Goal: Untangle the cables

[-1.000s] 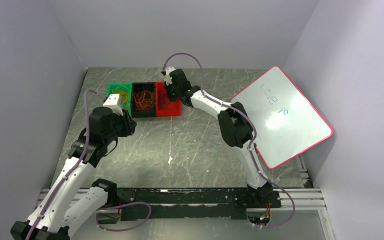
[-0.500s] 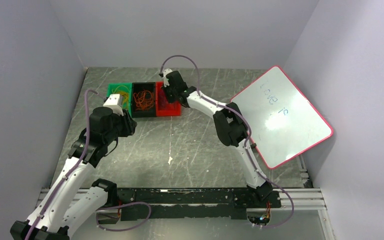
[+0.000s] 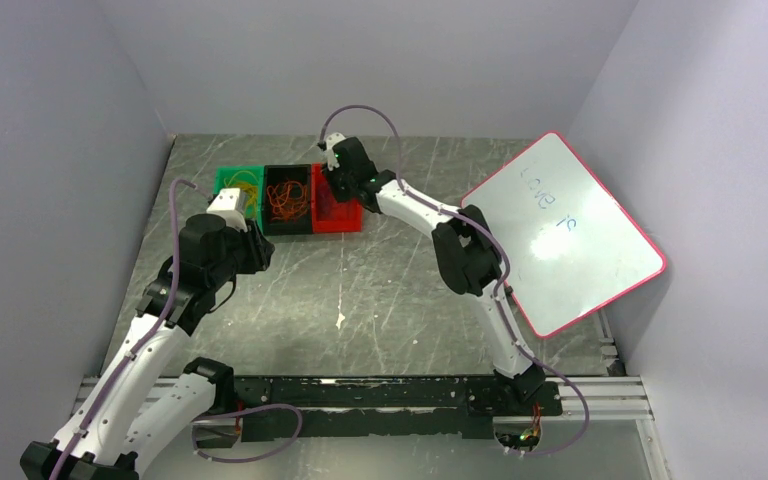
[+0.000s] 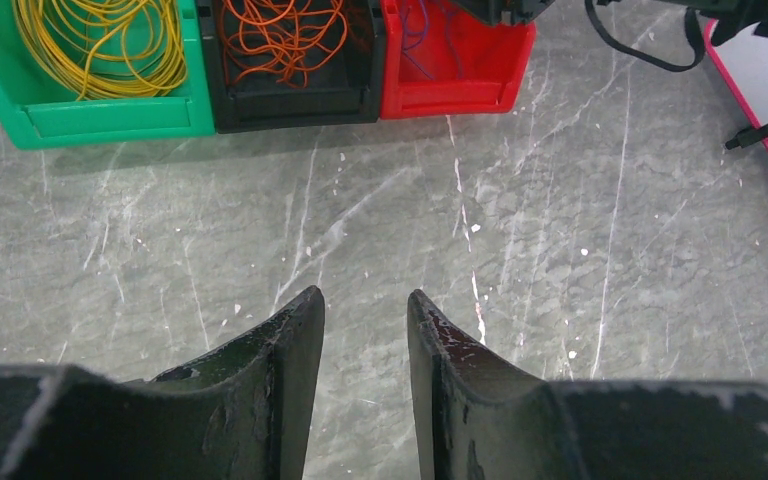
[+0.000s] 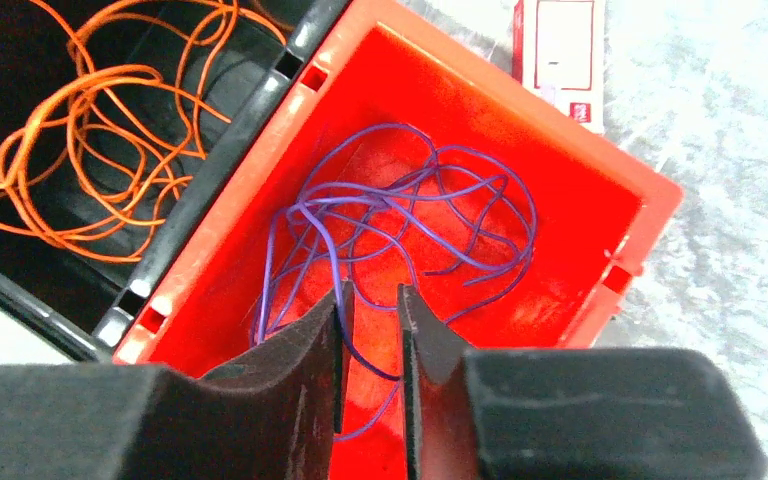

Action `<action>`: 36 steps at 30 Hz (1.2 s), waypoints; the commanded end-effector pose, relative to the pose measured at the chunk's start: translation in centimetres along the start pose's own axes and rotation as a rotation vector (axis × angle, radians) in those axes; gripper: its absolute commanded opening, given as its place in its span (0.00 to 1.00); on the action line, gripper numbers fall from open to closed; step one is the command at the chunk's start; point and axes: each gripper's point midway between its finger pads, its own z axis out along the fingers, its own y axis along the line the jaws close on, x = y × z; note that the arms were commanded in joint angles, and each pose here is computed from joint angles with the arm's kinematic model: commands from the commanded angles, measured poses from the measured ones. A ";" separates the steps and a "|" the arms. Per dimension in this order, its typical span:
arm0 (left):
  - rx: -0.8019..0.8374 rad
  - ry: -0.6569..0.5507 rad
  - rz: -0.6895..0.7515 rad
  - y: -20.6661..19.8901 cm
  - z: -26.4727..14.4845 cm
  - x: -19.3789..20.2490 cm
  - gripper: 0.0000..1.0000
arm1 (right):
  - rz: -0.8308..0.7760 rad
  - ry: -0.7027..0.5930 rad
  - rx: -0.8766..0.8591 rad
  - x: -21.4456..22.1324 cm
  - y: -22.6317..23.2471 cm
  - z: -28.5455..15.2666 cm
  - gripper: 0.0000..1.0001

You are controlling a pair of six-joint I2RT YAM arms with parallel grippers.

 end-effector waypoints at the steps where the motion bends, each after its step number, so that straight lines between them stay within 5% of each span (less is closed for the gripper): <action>1: -0.015 -0.010 0.000 0.2 -0.1 0.1 0.42 | -0.017 -0.075 0.016 -3.4 -0.2 -2.6 0.28; 17: -0.025 -0.022 -0.005 0.3 -0.3 -0.1 0.48 | 0.023 -0.212 0.026 -8.0 -0.1 -9.3 0.53; 27: 0.017 -0.095 -0.008 -0.3 -1.6 -1.4 0.58 | 0.091 -0.347 0.033 -9.4 -0.2 -18.4 0.73; 33: 0.064 -0.163 -0.060 -1.0 -2.7 -2.2 0.59 | 0.120 -0.379 0.052 -7.6 -0.6 -24.6 0.99; 36: 0.097 -0.200 -0.094 -1.5 -3.2 -2.5 0.59 | 0.128 -0.374 0.075 -6.2 -1.0 -27.4 1.00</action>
